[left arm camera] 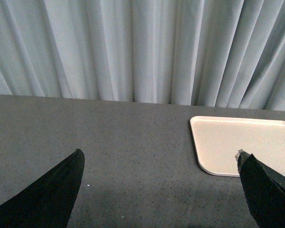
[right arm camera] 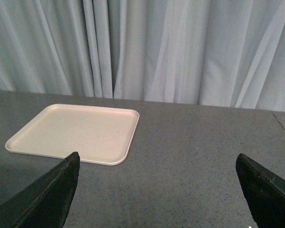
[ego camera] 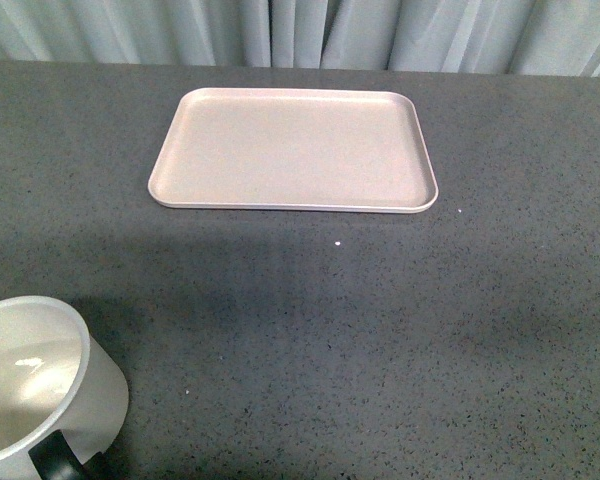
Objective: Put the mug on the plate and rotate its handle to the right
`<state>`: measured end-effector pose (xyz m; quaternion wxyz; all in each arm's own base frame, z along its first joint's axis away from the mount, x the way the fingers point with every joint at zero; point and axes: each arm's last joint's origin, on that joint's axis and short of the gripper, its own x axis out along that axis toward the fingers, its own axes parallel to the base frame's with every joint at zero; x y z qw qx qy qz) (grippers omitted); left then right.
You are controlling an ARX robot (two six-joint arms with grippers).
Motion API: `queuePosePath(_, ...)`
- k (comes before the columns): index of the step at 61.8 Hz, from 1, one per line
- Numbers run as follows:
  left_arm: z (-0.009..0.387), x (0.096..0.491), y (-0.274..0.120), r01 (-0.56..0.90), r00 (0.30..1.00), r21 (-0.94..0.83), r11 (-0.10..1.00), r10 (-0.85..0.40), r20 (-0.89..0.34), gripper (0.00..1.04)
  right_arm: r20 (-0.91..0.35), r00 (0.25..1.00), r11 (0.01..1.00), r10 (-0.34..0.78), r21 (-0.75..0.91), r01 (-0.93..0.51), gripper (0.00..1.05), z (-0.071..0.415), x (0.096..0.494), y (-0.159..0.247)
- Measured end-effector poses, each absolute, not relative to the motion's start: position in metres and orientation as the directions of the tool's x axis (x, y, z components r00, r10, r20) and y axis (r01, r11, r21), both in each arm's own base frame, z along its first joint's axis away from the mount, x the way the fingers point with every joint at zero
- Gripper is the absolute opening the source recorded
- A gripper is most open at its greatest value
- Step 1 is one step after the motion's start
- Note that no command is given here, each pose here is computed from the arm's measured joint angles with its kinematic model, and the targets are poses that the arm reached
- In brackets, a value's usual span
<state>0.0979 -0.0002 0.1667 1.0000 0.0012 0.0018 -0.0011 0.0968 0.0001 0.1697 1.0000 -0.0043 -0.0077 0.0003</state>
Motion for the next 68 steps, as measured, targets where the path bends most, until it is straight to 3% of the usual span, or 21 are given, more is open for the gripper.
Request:
queuePosePath(24,0.167,0.098,0.0,0.003,1.0,0.002,1.0,-0.003,-0.004,0.95,0.015,1.0,1.0,0.0,-0.009,0.0,0.96,0.17,0.097,0.0)
queuePosePath(26,0.166,0.098,0.0,0.031,0.997,-0.022,0.999,-0.032,-0.065,0.95,0.015,1.0,1.0,0.0,-0.009,0.0,0.96,0.17,0.097,0.0)
queuePosePath(30,0.172,0.102,0.001,0.086,0.939,-0.105,0.991,-0.116,-0.323,0.95,0.015,1.0,1.0,0.001,-0.008,-0.001,0.96,0.17,0.097,0.0)
queuePosePath(33,0.181,0.112,0.002,0.077,0.899,-0.127,0.989,-0.124,-0.419,0.95,0.015,1.0,1.0,0.001,-0.008,-0.001,0.96,0.17,0.097,0.0)
queuePosePath(42,0.216,0.16,0.003,0.103,0.888,-0.051,0.993,-0.115,-0.445,0.95,0.015,1.0,1.0,0.001,-0.008,-0.001,0.96,0.17,0.097,0.0)
queuePosePath(50,0.21,0.197,0.0,0.173,0.805,0.037,0.984,-0.119,-0.581,0.95,0.015,1.0,1.0,0.001,-0.008,-0.001,0.96,0.17,0.097,0.0)
queuePosePath(58,0.188,0.209,-0.004,0.269,0.682,0.078,0.96,-0.132,-0.719,0.95,0.015,1.0,1.0,0.001,-0.008,-0.001,0.96,0.17,0.097,0.0)
queuePosePath(68,0.182,0.21,-0.006,0.355,0.619,0.127,0.926,-0.131,-0.774,0.95,0.015,1.0,1.0,0.001,-0.008,-0.001,0.96,0.17,0.097,0.0)
